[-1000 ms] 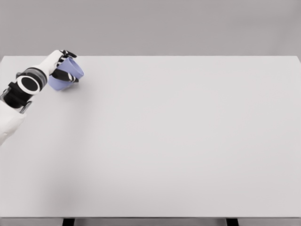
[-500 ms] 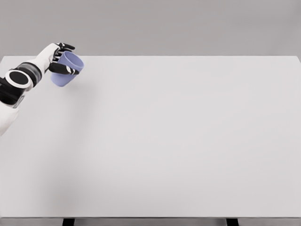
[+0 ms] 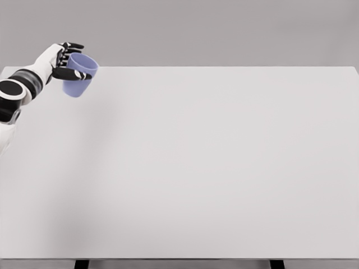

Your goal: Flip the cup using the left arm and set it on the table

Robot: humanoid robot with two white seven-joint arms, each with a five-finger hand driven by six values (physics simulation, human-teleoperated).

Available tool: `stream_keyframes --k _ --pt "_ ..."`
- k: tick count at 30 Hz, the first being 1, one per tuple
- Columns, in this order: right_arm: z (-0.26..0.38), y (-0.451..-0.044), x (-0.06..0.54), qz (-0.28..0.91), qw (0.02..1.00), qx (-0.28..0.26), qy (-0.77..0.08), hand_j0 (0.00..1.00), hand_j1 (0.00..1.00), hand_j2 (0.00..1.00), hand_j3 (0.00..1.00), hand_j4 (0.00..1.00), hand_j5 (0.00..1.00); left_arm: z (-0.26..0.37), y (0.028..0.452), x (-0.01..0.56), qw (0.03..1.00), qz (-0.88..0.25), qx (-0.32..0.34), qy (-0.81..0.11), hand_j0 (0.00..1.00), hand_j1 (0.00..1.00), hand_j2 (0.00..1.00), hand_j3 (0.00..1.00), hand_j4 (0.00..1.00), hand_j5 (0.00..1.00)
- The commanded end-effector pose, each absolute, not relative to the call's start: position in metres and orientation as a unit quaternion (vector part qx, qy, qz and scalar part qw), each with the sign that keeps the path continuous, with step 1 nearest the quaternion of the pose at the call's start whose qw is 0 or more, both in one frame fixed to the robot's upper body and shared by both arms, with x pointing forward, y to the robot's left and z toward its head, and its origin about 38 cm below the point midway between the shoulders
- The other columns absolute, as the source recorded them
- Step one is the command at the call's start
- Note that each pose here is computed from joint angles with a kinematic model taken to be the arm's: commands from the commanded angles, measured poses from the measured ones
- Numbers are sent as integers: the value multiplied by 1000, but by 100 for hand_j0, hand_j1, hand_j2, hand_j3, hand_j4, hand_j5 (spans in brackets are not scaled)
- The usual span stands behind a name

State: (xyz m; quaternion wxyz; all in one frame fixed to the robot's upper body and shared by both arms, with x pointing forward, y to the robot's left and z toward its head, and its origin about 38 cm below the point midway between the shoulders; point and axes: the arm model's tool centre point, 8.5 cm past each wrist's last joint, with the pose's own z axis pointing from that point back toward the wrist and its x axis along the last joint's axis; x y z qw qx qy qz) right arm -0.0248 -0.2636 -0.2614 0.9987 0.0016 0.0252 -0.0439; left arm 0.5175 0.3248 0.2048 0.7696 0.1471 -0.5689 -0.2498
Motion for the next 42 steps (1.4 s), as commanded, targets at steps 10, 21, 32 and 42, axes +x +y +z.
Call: stream_keyframes --k 10,21,32,42 --pt "-261 -264 -25 -44 999 2 25 100 100 100 100 100 100 199 337 512 774 -217 128 -581 81 81 81 81 81 81" --pt "-261 -264 -25 -44 999 2 25 100 100 100 100 100 100 189 339 509 778 -217 126 -575 100 100 100 100 100 100" --pt "-261 -264 -25 -44 999 2 25 100 100 100 100 100 100 191 343 508 776 -220 132 -577 100 100 100 100 100 100" --pt "-261 -264 -25 -44 999 2 25 100 100 100 100 100 100 199 339 507 767 -228 134 -585 100 100 100 100 100 100"
